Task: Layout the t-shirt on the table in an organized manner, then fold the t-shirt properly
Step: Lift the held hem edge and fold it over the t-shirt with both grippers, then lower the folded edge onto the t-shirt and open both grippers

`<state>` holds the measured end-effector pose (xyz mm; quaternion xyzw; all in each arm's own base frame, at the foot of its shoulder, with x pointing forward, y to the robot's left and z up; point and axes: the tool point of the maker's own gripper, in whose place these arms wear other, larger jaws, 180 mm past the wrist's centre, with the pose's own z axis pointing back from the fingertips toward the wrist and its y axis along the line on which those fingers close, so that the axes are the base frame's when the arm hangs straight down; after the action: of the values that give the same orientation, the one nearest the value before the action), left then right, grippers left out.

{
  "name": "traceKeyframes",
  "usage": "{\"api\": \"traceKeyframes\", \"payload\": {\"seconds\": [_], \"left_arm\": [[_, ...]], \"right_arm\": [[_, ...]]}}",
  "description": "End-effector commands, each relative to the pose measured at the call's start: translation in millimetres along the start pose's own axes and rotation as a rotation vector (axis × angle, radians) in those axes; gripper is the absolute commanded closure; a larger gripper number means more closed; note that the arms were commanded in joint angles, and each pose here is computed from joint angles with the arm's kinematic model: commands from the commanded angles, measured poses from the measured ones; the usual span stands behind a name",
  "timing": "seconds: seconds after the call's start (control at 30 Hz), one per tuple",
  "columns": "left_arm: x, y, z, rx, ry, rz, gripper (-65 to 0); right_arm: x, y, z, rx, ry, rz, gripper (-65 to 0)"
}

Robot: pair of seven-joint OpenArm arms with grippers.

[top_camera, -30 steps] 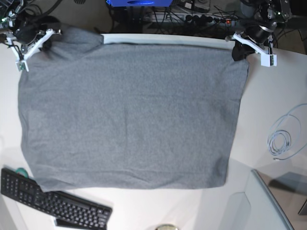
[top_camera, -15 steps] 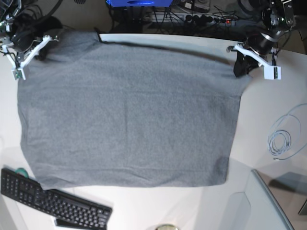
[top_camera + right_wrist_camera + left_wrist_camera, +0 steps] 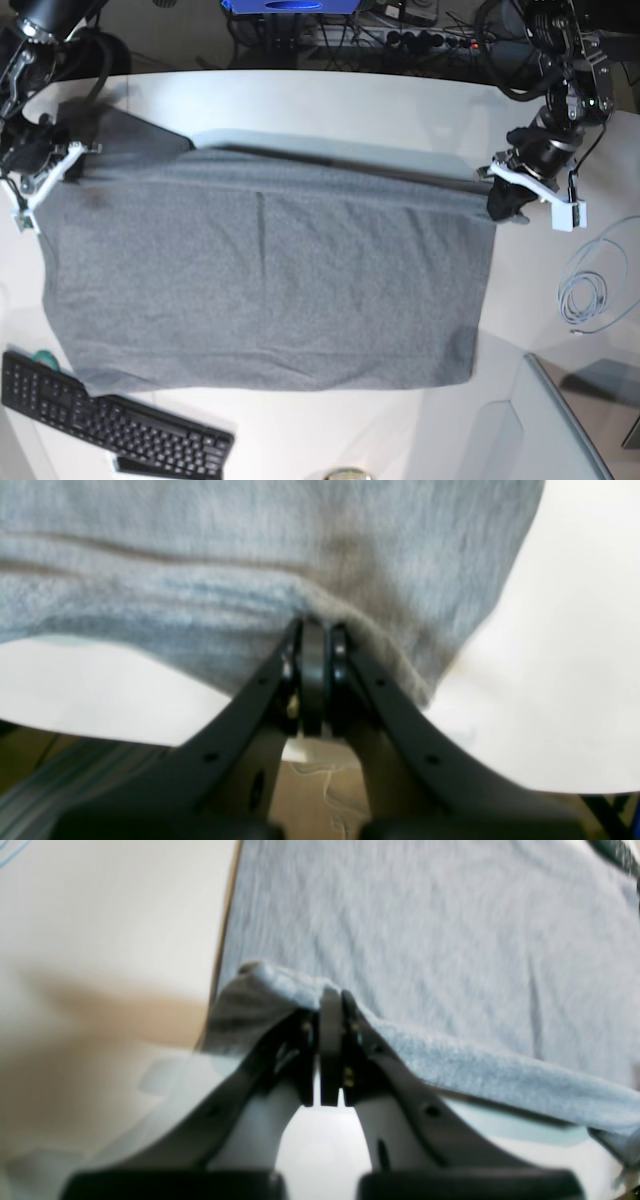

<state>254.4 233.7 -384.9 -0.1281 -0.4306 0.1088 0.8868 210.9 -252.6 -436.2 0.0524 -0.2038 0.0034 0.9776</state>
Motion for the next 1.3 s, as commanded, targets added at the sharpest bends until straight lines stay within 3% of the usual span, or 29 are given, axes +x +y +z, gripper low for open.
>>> {"api": "traceKeyframes", "payload": {"seconds": [0.0,0.2,0.4,0.57,0.7,0.8,1.0,1.27], "left_arm": [[8.7,2.3,-0.6,-0.001,-0.024,-0.002,0.0],[9.6,8.4,-19.4,0.000,-0.015,0.042,0.0],[16.4,12.5,-33.3,0.002,-0.019,0.069,0.0],[27.3,17.7,-43.9,0.024,-0.033,0.103,0.0],[33.1,23.2,-50.9,0.070,-0.022,0.037,0.0],[32.9,20.5,-58.9,0.082,-0.002,-0.008,0.0],[26.7,10.1,-77.4,0.054,0.035,-0.009,0.0],[38.0,5.6,-88.6,0.042,0.025,0.002,0.0]], "right_arm": [[14.0,-7.4,2.5,-0.014,-0.031,0.008,-0.6],[41.2,-18.6,-10.4,0.013,-0.039,-0.007,-0.6],[76.7,1.9,-27.0,0.077,-0.041,0.081,-0.6],[104.9,8.8,-38.0,0.099,-0.108,0.018,-0.6],[116.0,18.7,-50.3,0.128,-0.099,0.053,-0.6],[122.8,21.2,-60.1,0.143,-0.107,0.025,-0.6],[127.4,7.4,-67.5,0.124,-0.133,-0.042,-0.6],[132.6,7.8,-67.5,0.126,-0.160,-0.045,-0.6]]}}
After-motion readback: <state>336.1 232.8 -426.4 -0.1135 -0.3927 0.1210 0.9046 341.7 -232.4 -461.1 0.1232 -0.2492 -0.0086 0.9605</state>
